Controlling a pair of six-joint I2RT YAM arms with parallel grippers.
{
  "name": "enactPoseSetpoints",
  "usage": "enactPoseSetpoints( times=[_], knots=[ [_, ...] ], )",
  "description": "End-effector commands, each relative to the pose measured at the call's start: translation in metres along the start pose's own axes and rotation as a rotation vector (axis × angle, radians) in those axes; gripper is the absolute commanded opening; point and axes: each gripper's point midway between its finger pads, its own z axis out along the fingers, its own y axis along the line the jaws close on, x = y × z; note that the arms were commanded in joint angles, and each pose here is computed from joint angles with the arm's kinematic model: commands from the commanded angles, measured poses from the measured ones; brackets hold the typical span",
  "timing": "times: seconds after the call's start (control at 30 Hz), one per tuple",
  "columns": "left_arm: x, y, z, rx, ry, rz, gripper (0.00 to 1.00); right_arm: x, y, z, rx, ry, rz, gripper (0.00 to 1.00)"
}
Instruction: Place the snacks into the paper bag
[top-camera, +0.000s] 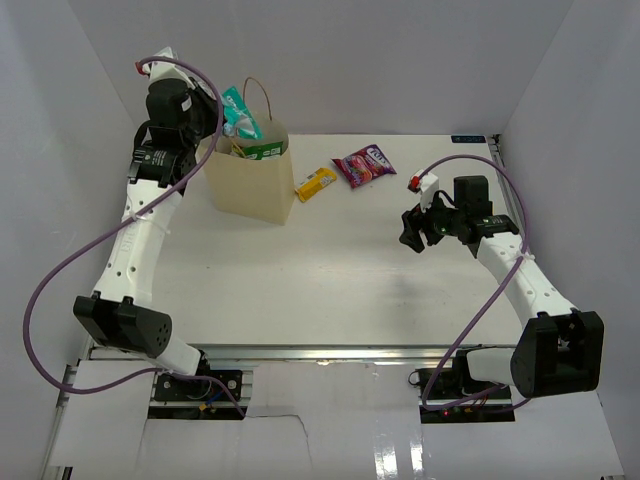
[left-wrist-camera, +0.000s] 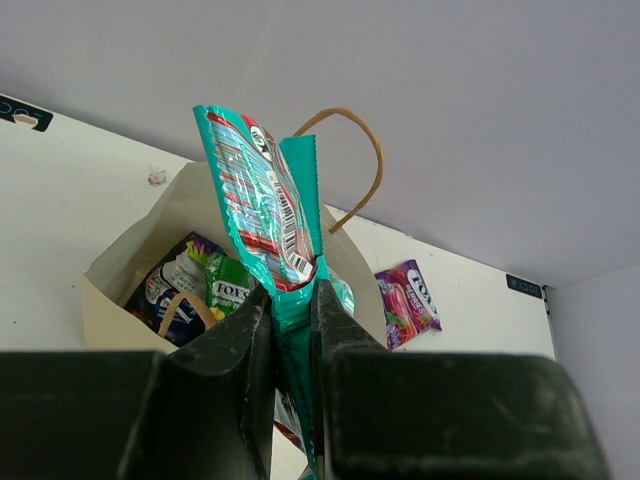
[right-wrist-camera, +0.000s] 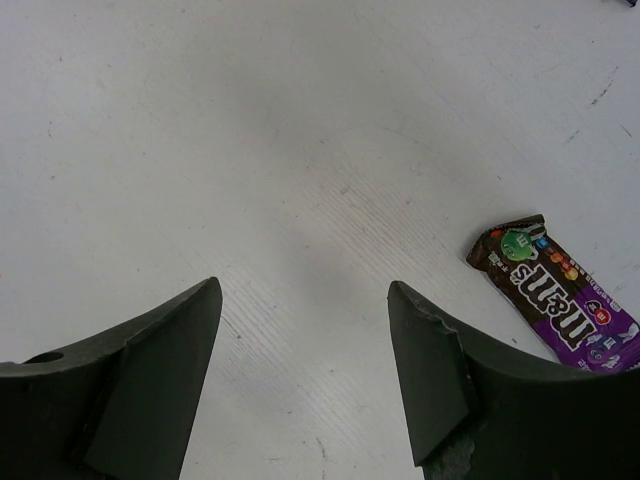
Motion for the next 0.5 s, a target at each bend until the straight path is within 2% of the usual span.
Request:
enactPoseSetpoints(
  times=[0.0, 0.27, 0.33, 0.4, 0.47],
  knots=[
    [-0.025, -0.012, 0.003, 0.043, -0.083, -0.014, 0.00, -0.006, -0.003, -0.001, 0.013, -0.025, -0.008, 0.73],
    [0.009, -0.007, 0.046, -0.015, 0.053, -0.067, 0.00, -0.009, -0.006, -0.007, 0.038, -0.035, -0.018, 0.73],
    [0.020, -0.003, 0.051, -0.027, 0.090, -0.067, 0.07, -0.006, -0.006, -0.007, 0.040, -0.032, -0.017, 0.73],
    [0.020, -0.005, 0.050, -0.019, 0.099, -0.070, 0.09, -0.004, -0.006, -0.007, 0.040, -0.030, -0.014, 0.73],
    [0.016, -0.007, 0.046, -0.014, 0.095, -0.071, 0.18, -0.004, -0.007, -0.006, 0.039, -0.029, -0.012, 0.73]
  ],
)
